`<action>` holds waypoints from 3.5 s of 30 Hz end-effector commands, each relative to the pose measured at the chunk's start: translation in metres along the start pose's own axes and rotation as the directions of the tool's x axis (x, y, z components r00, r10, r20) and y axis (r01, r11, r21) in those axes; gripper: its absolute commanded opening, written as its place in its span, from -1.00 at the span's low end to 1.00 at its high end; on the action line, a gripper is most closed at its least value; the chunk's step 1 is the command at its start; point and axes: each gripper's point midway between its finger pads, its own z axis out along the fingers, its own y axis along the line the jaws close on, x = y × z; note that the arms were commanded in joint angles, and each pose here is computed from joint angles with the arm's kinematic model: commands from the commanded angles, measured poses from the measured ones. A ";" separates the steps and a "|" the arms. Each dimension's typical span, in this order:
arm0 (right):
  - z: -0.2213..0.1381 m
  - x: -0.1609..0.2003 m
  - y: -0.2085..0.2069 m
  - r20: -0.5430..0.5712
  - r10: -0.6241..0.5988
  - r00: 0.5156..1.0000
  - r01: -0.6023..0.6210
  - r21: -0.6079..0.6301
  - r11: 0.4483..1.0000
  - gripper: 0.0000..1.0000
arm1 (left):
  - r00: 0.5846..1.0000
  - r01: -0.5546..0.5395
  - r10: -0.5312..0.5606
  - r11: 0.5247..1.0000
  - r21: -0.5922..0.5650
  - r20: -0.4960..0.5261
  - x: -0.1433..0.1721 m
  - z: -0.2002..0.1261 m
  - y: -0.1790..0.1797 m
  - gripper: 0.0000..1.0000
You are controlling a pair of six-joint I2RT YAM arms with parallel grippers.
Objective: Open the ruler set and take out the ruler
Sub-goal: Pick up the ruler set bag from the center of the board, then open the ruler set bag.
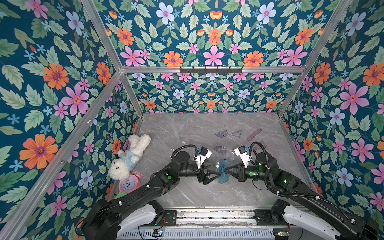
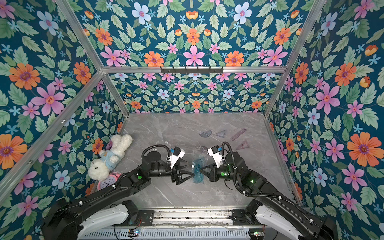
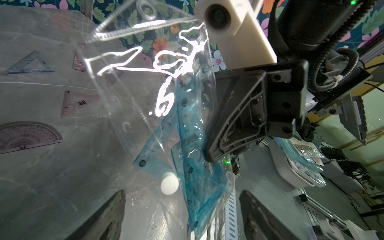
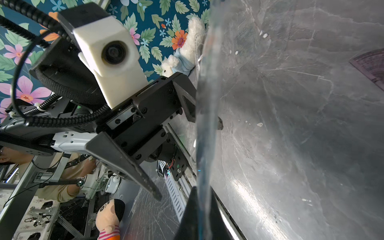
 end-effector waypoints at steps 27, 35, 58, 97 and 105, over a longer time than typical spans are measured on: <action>-0.004 -0.026 -0.006 0.114 -0.027 0.993 0.025 0.014 1.000 -0.89 | 0.997 0.028 -0.034 0.996 0.087 0.074 -0.009 0.006 -0.007 -1.00; -0.003 -0.028 -0.005 0.127 -0.031 0.991 0.031 0.006 1.000 -0.42 | 0.995 0.030 -0.037 0.997 0.073 0.093 -0.013 0.007 -0.004 -1.00; 0.015 -0.040 -0.013 0.177 -0.018 0.984 0.021 -0.013 1.000 -0.65 | 0.994 0.055 -0.063 0.994 0.092 0.087 -0.015 0.017 0.000 -1.00; -0.008 -0.090 -0.066 0.282 -0.099 0.954 -0.034 0.430 0.902 -0.90 | 0.982 -0.120 0.185 0.775 -0.621 0.042 -0.067 0.019 0.076 0.42; -0.006 -0.088 -0.071 0.277 -0.086 0.957 -0.047 0.441 0.896 -0.90 | 0.980 -0.150 0.196 0.797 -0.585 0.017 -0.069 0.042 0.069 0.40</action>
